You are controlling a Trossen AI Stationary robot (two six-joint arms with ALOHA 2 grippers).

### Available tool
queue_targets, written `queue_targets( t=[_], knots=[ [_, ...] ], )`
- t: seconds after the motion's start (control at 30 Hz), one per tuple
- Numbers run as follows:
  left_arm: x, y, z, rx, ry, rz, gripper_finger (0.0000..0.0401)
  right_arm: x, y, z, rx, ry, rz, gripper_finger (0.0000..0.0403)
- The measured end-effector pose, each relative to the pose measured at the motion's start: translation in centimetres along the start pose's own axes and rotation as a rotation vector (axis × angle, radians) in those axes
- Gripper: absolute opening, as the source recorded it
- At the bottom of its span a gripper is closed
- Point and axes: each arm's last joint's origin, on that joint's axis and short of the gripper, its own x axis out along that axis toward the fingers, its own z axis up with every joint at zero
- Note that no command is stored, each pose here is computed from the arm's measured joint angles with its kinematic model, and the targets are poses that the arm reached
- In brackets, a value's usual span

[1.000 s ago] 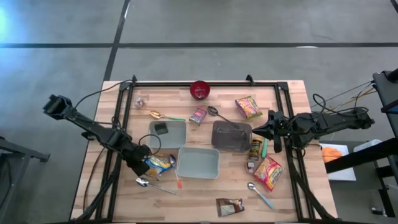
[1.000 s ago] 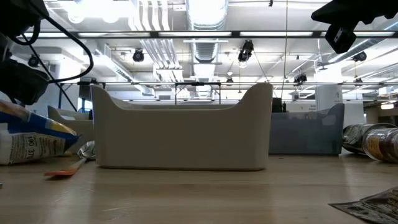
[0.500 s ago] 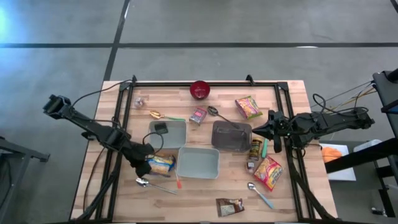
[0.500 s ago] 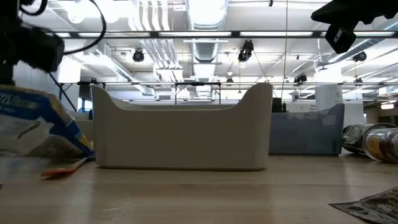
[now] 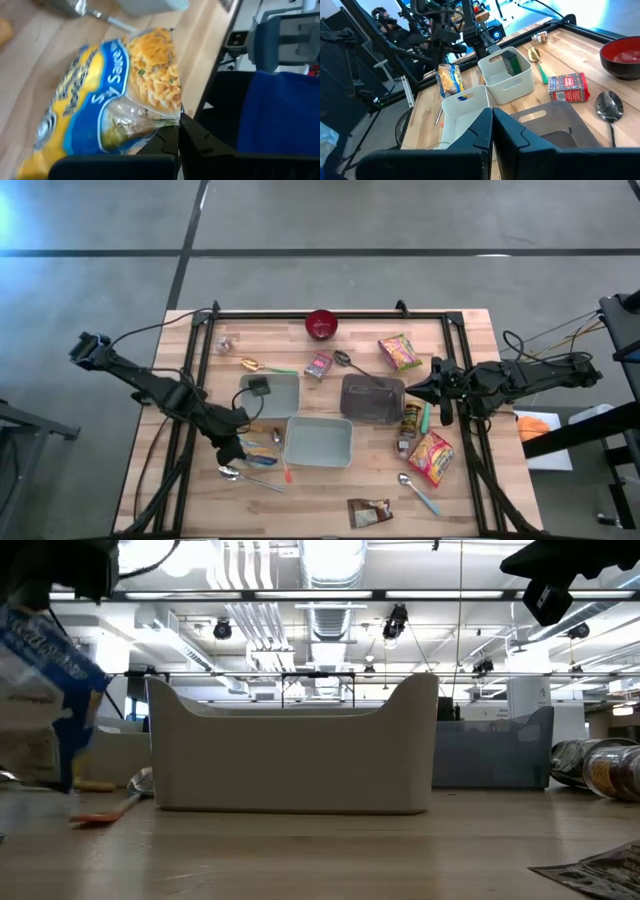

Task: Pick & Place Food Item
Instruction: Put the blue noodle pack into the bottom gray bin

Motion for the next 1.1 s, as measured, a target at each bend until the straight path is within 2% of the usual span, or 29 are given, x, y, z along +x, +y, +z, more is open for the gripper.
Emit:
queue_targets(
  t=[0.33, 0.53, 0.77, 1.1],
  knots=[
    [-3.2, -3.8, 1.4, 0.108, -0.187, -0.041, 0.0, 0.0, 0.0, 0.0, -0.003, 0.0, -0.001, 0.0008],
    [-4.8, -5.8, 2.2, 0.198, -0.205, 0.073, 0.0, 0.0, 0.0, 0.0, -0.003, 0.0, -0.001, 0.0008],
    [-4.6, -8.1, 4.5, 0.331, -0.159, 0.234, 0.0, 0.0, 0.0, 0.0, -0.002, -0.001, -0.001, 0.0008],
    [-3.3, -10.2, 9.1, 0.63, -0.129, 0.323, 0.0, 0.0, 0.0, 0.0, 0.0, -0.001, -0.001, 0.0008]
  ],
)
